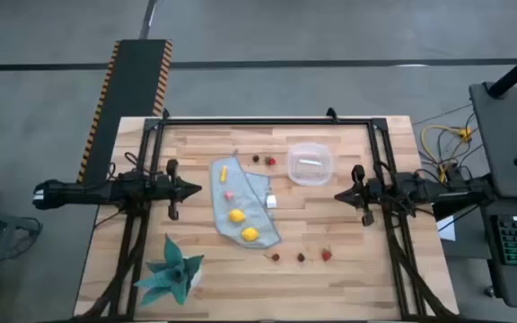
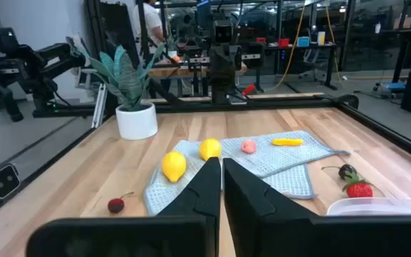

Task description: Pick and placing Produce into tupperware

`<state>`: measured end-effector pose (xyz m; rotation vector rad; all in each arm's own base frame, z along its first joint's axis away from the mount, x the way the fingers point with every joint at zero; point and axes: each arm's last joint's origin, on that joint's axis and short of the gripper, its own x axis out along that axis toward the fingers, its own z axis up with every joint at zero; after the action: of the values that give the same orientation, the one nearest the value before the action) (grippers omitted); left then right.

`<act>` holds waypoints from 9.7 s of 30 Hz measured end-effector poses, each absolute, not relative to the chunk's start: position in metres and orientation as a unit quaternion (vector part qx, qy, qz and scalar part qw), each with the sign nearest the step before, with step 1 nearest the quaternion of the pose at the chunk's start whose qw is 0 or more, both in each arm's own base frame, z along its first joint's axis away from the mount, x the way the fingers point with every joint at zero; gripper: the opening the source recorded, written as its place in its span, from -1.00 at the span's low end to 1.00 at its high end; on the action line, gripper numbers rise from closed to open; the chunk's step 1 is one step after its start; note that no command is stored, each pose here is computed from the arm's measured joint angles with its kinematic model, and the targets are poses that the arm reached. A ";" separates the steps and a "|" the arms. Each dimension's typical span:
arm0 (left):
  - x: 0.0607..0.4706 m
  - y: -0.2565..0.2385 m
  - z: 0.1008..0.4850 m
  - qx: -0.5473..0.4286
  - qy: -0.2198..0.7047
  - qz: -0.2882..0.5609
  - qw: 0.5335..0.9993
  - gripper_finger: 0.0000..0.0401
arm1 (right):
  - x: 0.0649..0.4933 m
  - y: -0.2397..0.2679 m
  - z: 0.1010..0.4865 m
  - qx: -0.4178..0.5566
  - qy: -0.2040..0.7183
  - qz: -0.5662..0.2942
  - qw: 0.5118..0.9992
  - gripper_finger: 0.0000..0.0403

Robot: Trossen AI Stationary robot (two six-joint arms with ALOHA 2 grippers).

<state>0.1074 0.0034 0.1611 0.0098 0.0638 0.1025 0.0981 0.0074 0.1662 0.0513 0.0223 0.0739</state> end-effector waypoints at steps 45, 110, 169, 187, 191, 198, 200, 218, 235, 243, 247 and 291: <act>0.107 0.003 0.161 0.005 0.032 0.051 0.998 -1.00 | 0.098 0.007 0.166 0.026 0.011 0.037 0.999 -0.96; 0.107 0.003 0.161 0.005 0.032 0.051 0.998 -1.00 | 0.098 0.007 0.166 0.026 0.011 0.037 0.999 -0.96; 0.107 0.008 0.166 0.008 0.005 0.136 0.991 -1.00 | 0.111 0.028 0.300 0.086 0.050 0.202 0.974 0.21; 0.107 0.008 0.166 0.005 0.007 0.135 0.991 -1.00 | 0.177 0.059 0.262 0.242 0.498 0.016 0.833 0.17; 0.107 0.008 0.166 0.005 0.009 0.135 0.991 -1.00 | 0.184 0.072 0.245 0.259 0.540 -0.005 0.801 0.17; 0.107 0.008 0.165 0.005 0.013 0.135 0.991 -1.00 | 0.199 0.091 0.213 0.297 0.588 -0.098 0.746 0.18; 0.107 0.008 0.165 0.004 0.013 0.135 0.991 -1.00 | 0.202 0.093 0.206 0.316 0.594 -0.131 0.728 0.17; 0.110 0.008 0.161 0.007 0.033 0.133 0.991 -1.00 | 0.227 0.109 0.184 0.400 0.561 -0.287 0.666 0.11; 0.110 0.008 0.162 0.007 0.031 0.133 0.991 -1.00 | 0.231 0.151 0.183 0.379 0.527 -0.400 0.647 0.11; 0.110 0.008 0.163 0.006 0.024 0.133 0.991 -1.00 | 0.242 0.161 0.165 0.359 0.544 -0.415 0.634 0.11; 0.110 0.008 0.165 0.005 0.016 0.133 0.991 -1.00 | 0.245 0.164 0.160 0.353 0.549 -0.419 0.631 0.11; 0.110 0.008 0.164 0.006 0.020 0.133 0.991 -1.00 | 0.220 0.183 0.215 0.140 0.618 -0.164 0.756 -0.33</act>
<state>0.1101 0.0081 0.1638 0.0113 0.0400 0.2673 0.2196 0.1826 0.2153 0.3060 1.3471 -0.3566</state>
